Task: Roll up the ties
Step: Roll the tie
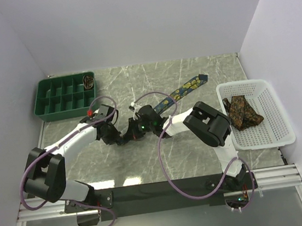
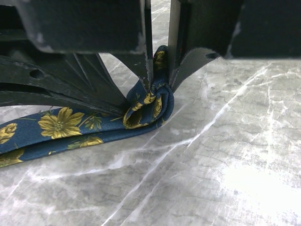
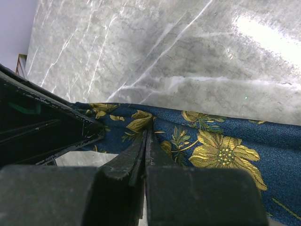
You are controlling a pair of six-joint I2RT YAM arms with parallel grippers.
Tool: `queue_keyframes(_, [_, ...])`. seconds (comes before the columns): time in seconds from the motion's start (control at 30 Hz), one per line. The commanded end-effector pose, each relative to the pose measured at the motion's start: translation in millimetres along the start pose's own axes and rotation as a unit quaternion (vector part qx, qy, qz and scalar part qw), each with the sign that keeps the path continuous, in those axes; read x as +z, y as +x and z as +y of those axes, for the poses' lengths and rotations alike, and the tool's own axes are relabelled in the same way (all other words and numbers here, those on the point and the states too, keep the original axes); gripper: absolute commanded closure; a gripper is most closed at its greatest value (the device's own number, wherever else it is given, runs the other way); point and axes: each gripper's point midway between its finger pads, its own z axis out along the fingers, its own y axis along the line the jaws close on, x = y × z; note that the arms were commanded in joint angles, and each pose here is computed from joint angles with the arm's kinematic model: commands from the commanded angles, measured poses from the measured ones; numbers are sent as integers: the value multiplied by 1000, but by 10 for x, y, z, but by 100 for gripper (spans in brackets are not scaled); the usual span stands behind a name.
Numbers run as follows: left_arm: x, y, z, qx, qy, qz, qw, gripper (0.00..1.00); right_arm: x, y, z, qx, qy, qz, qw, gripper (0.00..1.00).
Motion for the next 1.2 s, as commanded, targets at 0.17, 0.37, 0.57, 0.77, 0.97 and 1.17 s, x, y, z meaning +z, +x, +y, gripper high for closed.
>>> queue_keyframes(0.17, [-80,-117,-340,9,40,-12,999,99,134,165,113,-15,-15,32,999,100])
queue_keyframes(0.37, [-36,-99,-504,12,53,-5,999,99,152,179,105,-14,-15,34,999,100])
queue_keyframes(0.57, [123,-19,-519,10,45,9,999,99,99,171,79,-10,-9,27,1000,96])
queue_keyframes(0.77, [294,42,-441,14,21,16,1000,99,-95,-4,9,-8,13,-15,1000,81])
queue_keyframes(0.97, [426,89,-417,18,9,24,1000,99,-351,-223,-116,-20,52,-66,996,74])
queue_keyframes(1.17, [448,67,-473,24,9,23,999,99,-439,-465,-205,-11,53,-95,994,78])
